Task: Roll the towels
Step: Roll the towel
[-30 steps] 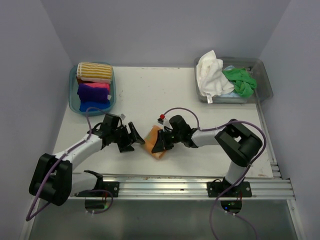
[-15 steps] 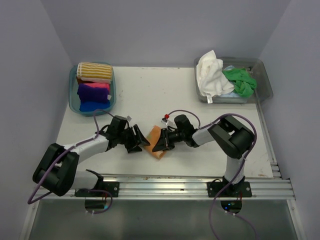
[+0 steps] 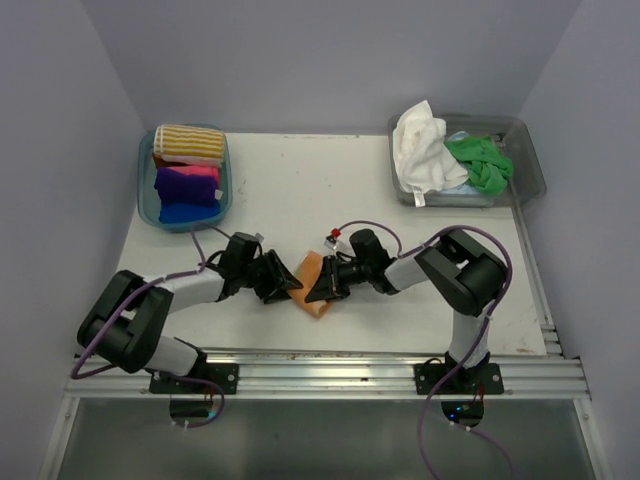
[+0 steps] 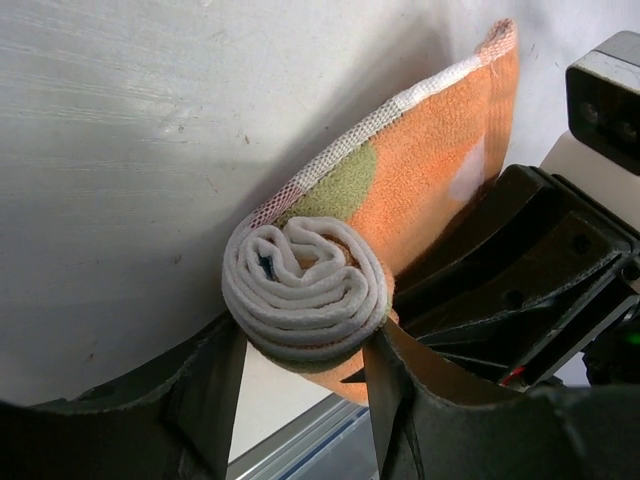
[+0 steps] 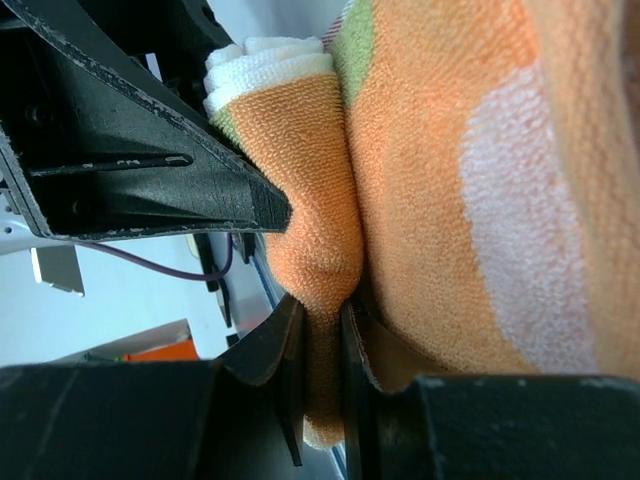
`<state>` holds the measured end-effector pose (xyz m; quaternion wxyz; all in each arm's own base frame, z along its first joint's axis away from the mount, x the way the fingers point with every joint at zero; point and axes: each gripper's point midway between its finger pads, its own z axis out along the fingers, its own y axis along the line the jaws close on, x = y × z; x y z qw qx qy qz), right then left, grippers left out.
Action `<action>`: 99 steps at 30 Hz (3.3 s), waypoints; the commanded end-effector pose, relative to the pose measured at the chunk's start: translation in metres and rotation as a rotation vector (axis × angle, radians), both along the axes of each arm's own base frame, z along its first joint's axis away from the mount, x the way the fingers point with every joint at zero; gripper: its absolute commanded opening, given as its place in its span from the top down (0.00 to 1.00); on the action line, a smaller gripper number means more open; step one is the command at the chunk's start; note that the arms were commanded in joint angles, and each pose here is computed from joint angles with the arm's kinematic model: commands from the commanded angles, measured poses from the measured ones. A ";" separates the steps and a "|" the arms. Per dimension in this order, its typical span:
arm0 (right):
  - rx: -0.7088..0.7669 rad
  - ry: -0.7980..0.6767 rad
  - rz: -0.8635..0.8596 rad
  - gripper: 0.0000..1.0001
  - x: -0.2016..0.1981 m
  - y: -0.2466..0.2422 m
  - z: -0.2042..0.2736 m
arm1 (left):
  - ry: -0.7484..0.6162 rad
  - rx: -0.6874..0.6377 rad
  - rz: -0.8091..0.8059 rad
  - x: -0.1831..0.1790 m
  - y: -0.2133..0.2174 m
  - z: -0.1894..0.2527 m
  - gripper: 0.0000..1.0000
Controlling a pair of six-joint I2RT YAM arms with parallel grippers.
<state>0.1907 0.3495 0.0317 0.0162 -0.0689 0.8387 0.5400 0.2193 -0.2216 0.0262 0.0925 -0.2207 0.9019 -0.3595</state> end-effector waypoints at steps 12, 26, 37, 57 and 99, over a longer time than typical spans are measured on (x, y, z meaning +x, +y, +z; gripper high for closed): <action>-0.549 -0.438 -0.083 0.49 0.026 -0.081 0.035 | 0.187 0.115 -0.037 -0.019 0.009 -0.036 0.49; -0.941 -1.134 0.100 0.50 0.001 -0.028 0.078 | 0.202 0.169 -0.055 -0.022 0.017 -0.037 0.50; -0.959 -1.194 0.214 0.51 -0.010 0.001 0.049 | 0.207 0.168 -0.058 -0.022 0.016 -0.037 0.50; -0.917 -0.989 0.162 0.77 -0.002 -0.009 -0.013 | 0.093 0.085 -0.098 -0.014 0.009 -0.008 0.29; -0.269 -0.332 0.044 0.48 -0.005 -0.007 0.018 | 0.076 0.108 -0.051 -0.001 0.010 -0.009 0.59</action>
